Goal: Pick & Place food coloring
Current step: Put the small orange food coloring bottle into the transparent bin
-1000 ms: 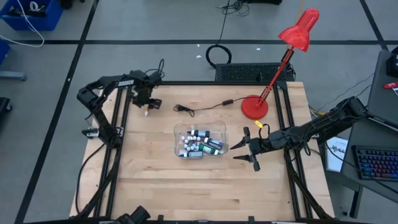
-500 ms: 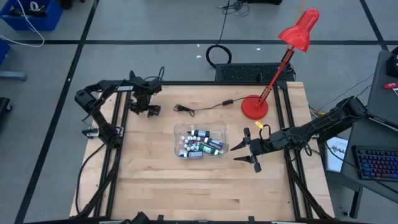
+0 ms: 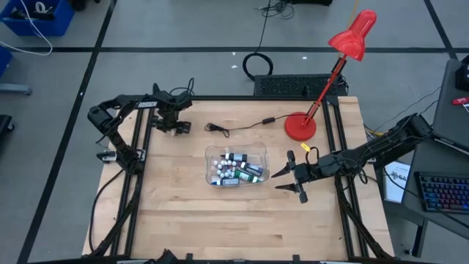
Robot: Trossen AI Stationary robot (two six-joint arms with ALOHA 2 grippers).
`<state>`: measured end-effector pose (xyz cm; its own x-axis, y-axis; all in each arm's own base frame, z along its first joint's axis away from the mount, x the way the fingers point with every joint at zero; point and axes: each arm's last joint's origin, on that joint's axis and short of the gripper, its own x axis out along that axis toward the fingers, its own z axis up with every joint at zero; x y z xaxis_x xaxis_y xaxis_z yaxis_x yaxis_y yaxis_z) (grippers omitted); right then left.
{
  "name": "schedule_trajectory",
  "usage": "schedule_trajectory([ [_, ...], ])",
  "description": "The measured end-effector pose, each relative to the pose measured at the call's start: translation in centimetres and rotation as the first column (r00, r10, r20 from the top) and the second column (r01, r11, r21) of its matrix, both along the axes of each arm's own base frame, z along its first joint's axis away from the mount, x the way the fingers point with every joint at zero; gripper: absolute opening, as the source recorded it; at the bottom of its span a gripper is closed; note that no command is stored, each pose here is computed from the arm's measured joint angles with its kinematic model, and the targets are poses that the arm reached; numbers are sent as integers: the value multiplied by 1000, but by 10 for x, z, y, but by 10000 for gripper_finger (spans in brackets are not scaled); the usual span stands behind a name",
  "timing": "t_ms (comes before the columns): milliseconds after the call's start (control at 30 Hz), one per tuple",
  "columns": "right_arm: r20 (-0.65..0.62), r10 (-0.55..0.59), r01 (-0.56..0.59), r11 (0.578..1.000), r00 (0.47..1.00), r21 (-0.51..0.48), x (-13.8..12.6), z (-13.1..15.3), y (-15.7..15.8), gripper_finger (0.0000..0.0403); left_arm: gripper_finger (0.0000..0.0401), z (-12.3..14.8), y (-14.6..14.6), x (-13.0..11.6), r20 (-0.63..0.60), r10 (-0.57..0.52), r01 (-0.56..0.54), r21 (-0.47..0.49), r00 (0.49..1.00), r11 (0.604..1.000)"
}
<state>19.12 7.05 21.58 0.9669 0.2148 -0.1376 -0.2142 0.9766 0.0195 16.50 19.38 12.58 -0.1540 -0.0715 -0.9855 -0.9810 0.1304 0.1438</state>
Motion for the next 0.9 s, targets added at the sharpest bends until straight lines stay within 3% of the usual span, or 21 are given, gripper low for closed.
schedule_trajectory([
  [567, -1, 0, 0, 1000, 1000, 3, 0, 0, 0, 171, 59, -3, -6, 6, 26, -21, 20, 7, 999, 1000],
  [767, -2, 0, 0, 1000, 1000, -3, 0, 0, 0, 171, 56, 9, -14, 14, 46, -240, 239, 27, 970, 971],
  [900, 9, -3, 3, 1000, 1000, -28, 0, 0, 0, 171, 56, 46, -42, 26, 76, -433, 420, 141, 898, 896],
])
